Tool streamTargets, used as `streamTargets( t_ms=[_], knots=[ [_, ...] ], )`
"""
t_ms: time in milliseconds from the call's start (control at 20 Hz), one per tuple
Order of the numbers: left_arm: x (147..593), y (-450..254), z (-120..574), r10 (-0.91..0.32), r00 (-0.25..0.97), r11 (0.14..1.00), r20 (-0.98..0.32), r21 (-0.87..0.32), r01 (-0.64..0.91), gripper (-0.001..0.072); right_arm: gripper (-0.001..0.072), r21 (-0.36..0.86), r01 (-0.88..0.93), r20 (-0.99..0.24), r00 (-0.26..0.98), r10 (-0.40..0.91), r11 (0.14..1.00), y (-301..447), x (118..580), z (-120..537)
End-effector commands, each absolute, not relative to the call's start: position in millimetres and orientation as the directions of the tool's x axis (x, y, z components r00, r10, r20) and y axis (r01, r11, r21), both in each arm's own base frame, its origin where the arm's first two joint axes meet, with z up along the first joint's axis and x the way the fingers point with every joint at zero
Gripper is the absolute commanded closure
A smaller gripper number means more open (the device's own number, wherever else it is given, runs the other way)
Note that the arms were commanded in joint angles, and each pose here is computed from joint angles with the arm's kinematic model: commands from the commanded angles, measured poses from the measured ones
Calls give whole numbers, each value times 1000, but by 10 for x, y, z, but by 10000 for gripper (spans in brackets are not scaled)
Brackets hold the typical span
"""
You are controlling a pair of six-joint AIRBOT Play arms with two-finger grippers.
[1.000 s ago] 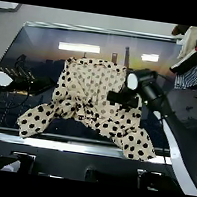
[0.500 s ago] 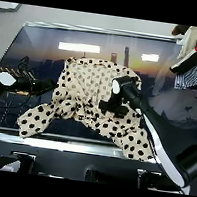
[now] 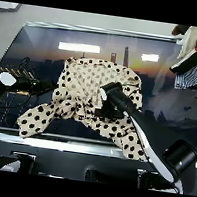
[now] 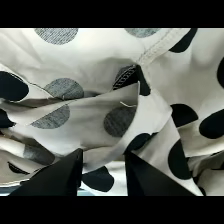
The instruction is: Fold the clothes and pants, and hang the long-sleeved shirts on hangers.
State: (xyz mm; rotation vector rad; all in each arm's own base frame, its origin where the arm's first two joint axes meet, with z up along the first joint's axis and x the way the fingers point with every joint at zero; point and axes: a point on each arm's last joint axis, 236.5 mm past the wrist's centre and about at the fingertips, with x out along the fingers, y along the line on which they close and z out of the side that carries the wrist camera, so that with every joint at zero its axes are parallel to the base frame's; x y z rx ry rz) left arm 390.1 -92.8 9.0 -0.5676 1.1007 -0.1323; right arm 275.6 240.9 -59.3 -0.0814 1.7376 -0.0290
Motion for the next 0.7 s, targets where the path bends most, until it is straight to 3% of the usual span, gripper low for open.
streamTargets(
  t_ms=[0,150,250,500,650],
  knots=[
    [3901,-924,87,-374,461,851,-805,-495,-174,93,389,-115,-55,-988,-93,-120,992,2304,2874,-523],
    [3902,-924,87,-374,461,851,-805,-495,-174,93,387,-168,-36,-985,-36,-169,985,2177,2998,-480],
    [3902,-924,86,-374,461,851,-805,-495,-175,93,276,-174,-12,-984,-41,-174,985,2185,3009,-543],
    [3902,-924,84,-374,460,851,-805,-495,-175,93,255,-121,37,-991,-61,-118,992,2344,2994,-660],
    [3901,-924,84,-374,460,851,-805,-495,-175,93,255,-90,30,-984,-155,-85,995,2420,2764,-625]
  ],
)
